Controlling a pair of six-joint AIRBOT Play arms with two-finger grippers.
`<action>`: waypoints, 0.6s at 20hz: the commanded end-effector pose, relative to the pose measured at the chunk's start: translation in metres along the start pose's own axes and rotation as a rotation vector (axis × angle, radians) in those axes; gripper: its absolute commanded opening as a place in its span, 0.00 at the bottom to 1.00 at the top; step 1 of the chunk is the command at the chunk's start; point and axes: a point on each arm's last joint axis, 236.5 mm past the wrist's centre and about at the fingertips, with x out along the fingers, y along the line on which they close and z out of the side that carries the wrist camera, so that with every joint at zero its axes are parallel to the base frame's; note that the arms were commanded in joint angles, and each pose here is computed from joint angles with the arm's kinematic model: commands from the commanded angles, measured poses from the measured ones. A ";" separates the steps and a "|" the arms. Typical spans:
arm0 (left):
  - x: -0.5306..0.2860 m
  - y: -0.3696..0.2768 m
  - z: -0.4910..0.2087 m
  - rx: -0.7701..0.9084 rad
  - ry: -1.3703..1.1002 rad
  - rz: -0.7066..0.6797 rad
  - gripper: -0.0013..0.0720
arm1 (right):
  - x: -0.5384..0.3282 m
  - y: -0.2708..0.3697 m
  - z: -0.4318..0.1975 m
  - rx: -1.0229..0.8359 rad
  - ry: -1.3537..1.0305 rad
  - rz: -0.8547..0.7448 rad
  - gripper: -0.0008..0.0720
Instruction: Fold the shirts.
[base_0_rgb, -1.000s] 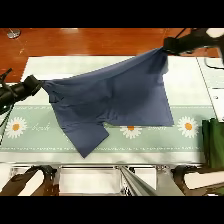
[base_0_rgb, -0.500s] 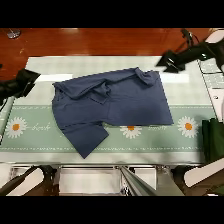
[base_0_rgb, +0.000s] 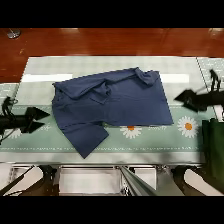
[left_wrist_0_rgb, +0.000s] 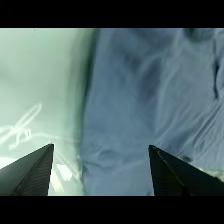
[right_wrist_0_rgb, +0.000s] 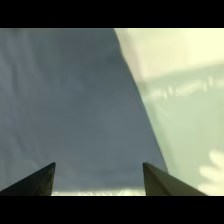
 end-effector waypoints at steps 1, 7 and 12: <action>0.019 0.014 -0.034 -0.075 0.075 -0.021 0.97 | 0.011 -0.019 -0.071 0.045 -0.023 0.003 0.87; 0.047 -0.001 -0.033 -0.063 0.011 -0.076 0.97 | 0.009 0.009 -0.076 0.108 -0.068 0.130 0.87; 0.086 -0.026 -0.050 0.072 0.056 -0.029 0.97 | 0.008 0.014 -0.075 0.126 -0.069 0.155 0.87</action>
